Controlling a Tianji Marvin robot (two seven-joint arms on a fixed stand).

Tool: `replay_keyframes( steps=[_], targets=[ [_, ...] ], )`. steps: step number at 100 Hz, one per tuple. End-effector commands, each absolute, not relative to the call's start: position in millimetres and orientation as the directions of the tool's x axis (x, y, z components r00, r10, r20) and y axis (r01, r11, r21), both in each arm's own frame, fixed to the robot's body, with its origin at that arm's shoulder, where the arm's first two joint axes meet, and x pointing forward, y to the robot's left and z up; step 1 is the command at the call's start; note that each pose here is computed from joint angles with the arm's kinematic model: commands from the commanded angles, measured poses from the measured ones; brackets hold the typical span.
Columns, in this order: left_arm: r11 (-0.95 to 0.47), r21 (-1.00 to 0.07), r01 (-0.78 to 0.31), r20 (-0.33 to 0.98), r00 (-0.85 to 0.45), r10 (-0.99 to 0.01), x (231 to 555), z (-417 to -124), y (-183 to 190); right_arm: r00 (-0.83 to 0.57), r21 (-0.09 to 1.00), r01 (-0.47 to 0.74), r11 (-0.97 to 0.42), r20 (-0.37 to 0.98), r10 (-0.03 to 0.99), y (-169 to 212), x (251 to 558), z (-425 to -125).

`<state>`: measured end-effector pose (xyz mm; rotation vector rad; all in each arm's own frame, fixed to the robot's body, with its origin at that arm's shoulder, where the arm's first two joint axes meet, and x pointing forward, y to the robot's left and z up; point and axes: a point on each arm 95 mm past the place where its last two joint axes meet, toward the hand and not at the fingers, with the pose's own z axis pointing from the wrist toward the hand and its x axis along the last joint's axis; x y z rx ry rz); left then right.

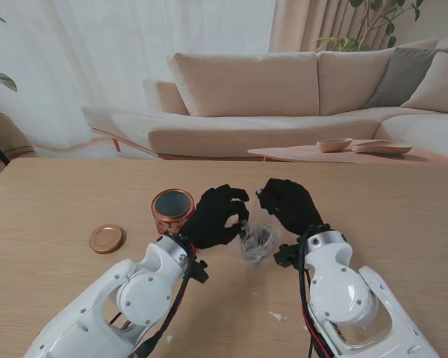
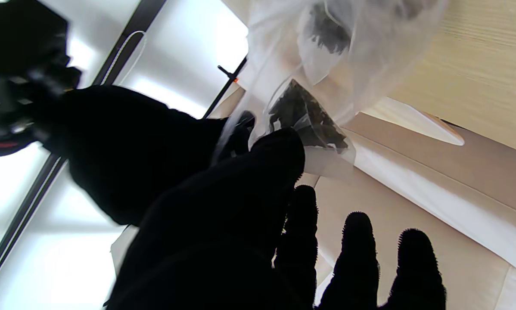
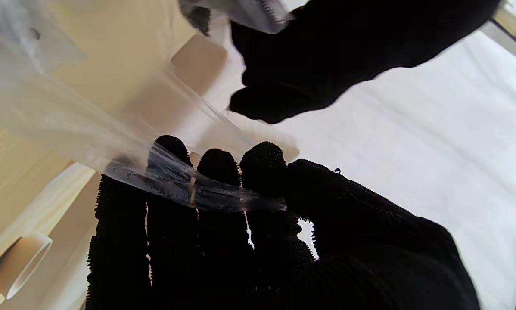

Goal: Insert tea bags into the tea bag box

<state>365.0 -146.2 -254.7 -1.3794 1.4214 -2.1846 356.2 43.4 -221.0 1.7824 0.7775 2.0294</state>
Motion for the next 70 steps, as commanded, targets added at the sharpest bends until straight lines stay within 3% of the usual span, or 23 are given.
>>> replay_keyframes(
  steps=[1,16,70],
  targets=[
    [-0.528,-0.787,-0.319,0.606,-0.562,-0.564,358,-248,-147,-0.147,0.588,0.124,-0.799,0.808,0.571,44,358,-224],
    [-0.544,-0.796,-0.266,0.579,-0.597,-0.555,358,-237,-133,-0.137,0.588,0.128,-0.799,0.808,0.573,44,359,-226],
    [-0.457,-0.887,0.061,0.371,-0.495,-0.786,409,-230,-42,-0.141,0.584,0.13,-0.801,0.811,0.568,45,359,-226]
  ],
)
